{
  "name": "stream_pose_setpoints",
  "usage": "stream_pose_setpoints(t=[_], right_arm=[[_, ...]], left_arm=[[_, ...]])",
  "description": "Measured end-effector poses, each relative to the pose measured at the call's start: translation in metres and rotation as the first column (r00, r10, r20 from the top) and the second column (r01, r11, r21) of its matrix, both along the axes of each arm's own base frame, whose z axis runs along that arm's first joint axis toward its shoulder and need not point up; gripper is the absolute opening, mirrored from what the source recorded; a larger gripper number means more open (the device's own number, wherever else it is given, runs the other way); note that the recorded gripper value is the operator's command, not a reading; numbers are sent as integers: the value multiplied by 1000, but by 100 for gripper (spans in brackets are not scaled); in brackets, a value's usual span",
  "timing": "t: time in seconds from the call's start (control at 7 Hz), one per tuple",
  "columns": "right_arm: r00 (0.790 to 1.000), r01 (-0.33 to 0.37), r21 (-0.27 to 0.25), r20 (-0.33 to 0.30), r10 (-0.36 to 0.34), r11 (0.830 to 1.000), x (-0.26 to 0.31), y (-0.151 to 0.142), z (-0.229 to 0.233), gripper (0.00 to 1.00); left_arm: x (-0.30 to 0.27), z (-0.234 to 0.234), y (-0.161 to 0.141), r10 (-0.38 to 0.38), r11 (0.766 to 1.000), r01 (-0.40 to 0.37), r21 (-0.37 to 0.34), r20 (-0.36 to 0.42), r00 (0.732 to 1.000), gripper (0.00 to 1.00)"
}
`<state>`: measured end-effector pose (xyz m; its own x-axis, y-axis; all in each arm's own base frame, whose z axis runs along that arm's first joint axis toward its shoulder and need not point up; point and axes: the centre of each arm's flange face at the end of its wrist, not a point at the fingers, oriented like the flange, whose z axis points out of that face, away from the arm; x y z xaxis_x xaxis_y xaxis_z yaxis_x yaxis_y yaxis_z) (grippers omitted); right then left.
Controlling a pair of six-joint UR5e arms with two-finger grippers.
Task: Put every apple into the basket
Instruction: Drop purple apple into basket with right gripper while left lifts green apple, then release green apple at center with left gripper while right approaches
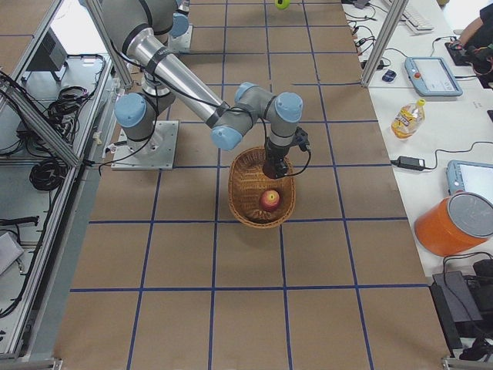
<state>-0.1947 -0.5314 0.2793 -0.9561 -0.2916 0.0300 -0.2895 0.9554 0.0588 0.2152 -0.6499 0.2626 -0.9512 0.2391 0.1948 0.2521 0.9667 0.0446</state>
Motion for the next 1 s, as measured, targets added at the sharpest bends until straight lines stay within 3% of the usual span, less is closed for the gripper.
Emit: stream_pose_setpoints(t=[0.29,0.57,1.0], right_arm=[[1000,6,-20,-12,-7,1000,0,3,6,100],[1000,20,-76,-3,-20,997,28,4,37,100],[993,110,-119,55,-104,987,176,-15,56,100]], left_arm=[[-82,27,5,17,999,-16,52,-9,1000,12],[-194,40,20,87,991,-89,97,24,996,12],[-350,33,37,233,968,-240,79,90,968,12]])
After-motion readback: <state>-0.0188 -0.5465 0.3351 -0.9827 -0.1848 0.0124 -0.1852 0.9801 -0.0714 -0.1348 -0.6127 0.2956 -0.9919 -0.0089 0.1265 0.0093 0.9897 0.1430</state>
